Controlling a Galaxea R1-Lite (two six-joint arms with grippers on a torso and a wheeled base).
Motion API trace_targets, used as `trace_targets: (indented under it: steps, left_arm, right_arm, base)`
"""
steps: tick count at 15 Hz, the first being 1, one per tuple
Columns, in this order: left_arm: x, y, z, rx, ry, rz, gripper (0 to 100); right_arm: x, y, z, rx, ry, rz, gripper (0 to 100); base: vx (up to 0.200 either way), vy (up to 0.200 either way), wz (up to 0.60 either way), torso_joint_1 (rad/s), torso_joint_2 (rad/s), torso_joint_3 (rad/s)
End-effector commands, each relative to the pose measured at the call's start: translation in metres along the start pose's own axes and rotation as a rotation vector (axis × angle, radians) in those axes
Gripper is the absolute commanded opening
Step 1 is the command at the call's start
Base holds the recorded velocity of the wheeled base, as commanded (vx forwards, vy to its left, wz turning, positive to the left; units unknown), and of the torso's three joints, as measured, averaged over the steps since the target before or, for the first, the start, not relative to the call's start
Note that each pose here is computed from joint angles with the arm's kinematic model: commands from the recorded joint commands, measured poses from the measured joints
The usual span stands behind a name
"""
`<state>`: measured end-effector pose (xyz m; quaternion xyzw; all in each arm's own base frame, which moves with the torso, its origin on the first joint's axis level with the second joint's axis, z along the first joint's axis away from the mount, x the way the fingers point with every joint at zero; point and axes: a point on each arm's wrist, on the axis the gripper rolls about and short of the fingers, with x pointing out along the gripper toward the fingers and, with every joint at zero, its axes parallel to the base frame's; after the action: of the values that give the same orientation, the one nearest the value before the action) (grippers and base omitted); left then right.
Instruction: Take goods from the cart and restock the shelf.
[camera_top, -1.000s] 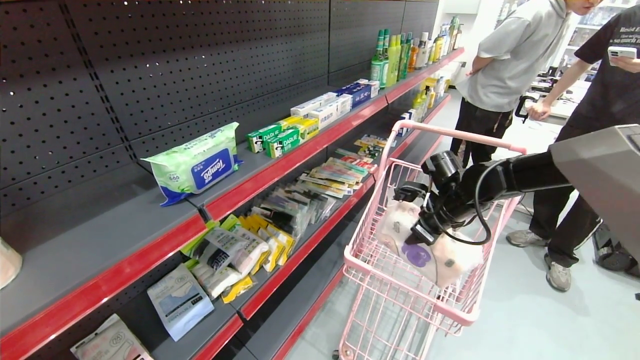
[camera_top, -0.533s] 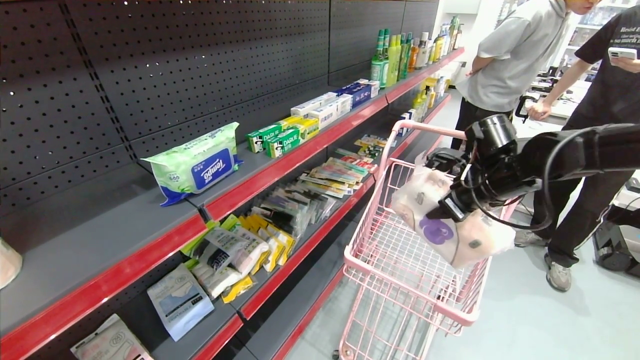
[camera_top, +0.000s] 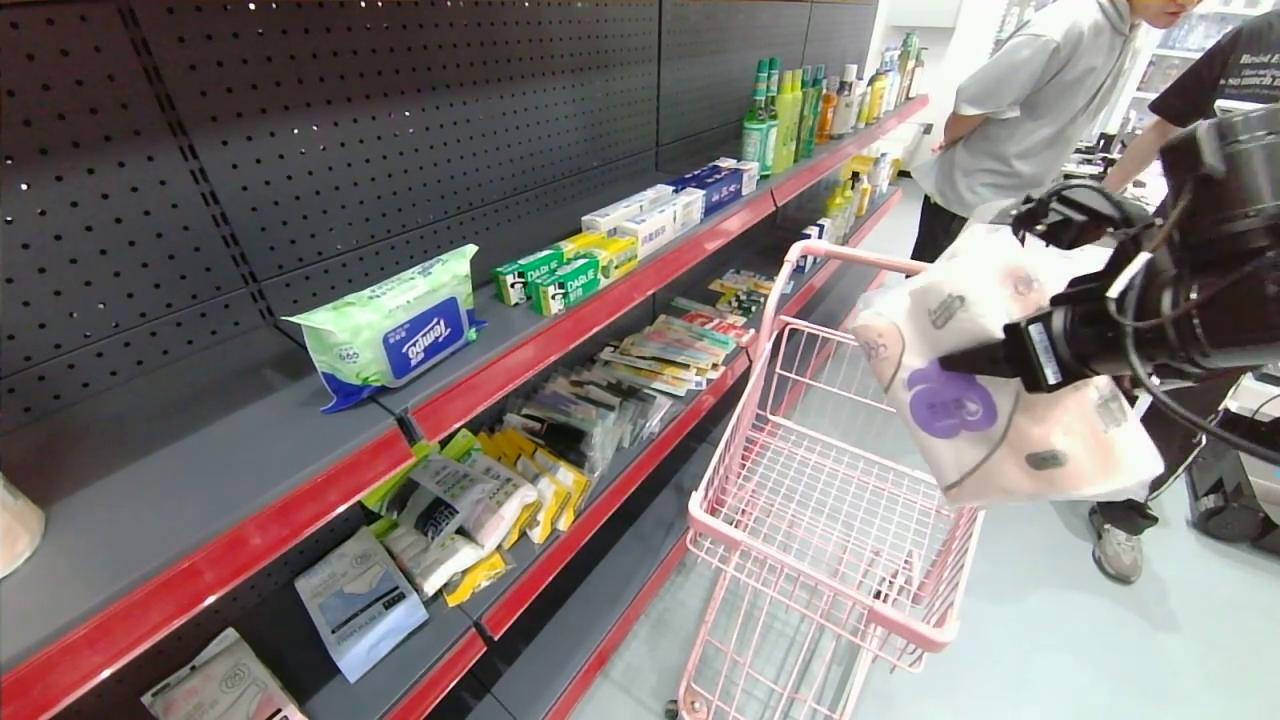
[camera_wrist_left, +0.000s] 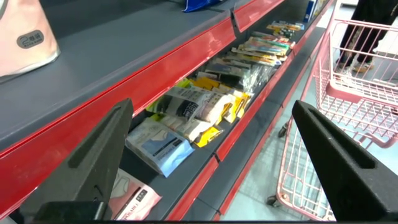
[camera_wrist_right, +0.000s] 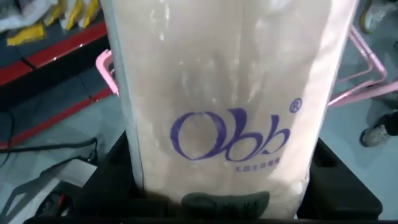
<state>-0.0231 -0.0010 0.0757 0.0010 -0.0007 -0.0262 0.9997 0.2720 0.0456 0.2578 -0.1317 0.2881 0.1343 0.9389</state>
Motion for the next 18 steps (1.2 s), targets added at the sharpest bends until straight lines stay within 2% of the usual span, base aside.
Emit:
trace_targets:
  steps: [1, 3, 5, 8, 9, 12, 14, 18]
  left_arm:
    - [0.000, 0.000, 0.000, 0.001, 0.001, 0.000, 100]
    - [0.000, 0.000, 0.000, 0.000, 0.001, -0.001, 100]
    - [0.000, 0.000, 0.000, 0.000, 0.001, -0.001, 100]
    - [0.000, 0.000, 0.000, 0.000, 0.001, 0.000, 100]
    - [0.000, 0.000, 0.000, 0.001, 0.001, 0.000, 100]
    - [0.000, 0.000, 0.000, 0.001, 0.001, -0.001, 100]
    - [0.000, 0.000, 0.000, 0.001, 0.001, -0.001, 100]
    - [0.000, 0.000, 0.000, 0.003, 0.001, -0.001, 100]
  right_arm:
    - [-0.065, -0.001, -0.015, 0.039, -0.120, -0.070, 0]
    - [-0.096, 0.002, -0.031, 0.111, -0.183, -0.100, 0]
    - [-0.125, 0.001, -0.044, 0.128, -0.245, -0.153, 0]
    - [-0.155, 0.013, -0.073, 0.154, -0.295, -0.169, 0]
    - [-0.168, 0.022, -0.097, 0.163, -0.311, -0.179, 0]
    - [-0.180, 0.034, -0.131, 0.134, -0.335, -0.204, 0]
    - [-0.191, 0.040, -0.145, 0.136, -0.368, -0.218, 0]
    - [-0.192, 0.043, -0.159, 0.147, -0.370, -0.244, 0]
  base:
    - [0.000, 0.000, 0.00, 0.000, 0.00, 0.000]
    - [0.000, 0.000, 0.00, 0.000, 0.00, 0.000]
    - [0.000, 0.000, 0.00, 0.000, 0.00, 0.000]
    - [0.000, 0.000, 0.00, 0.000, 0.00, 0.000]
    - [0.000, 0.000, 0.00, 0.000, 0.00, 0.000]
    - [0.000, 0.000, 0.00, 0.000, 0.00, 0.000]
    - [0.000, 0.000, 0.00, 0.000, 0.00, 0.000]
    - [0.000, 0.000, 0.00, 0.000, 0.00, 0.000]
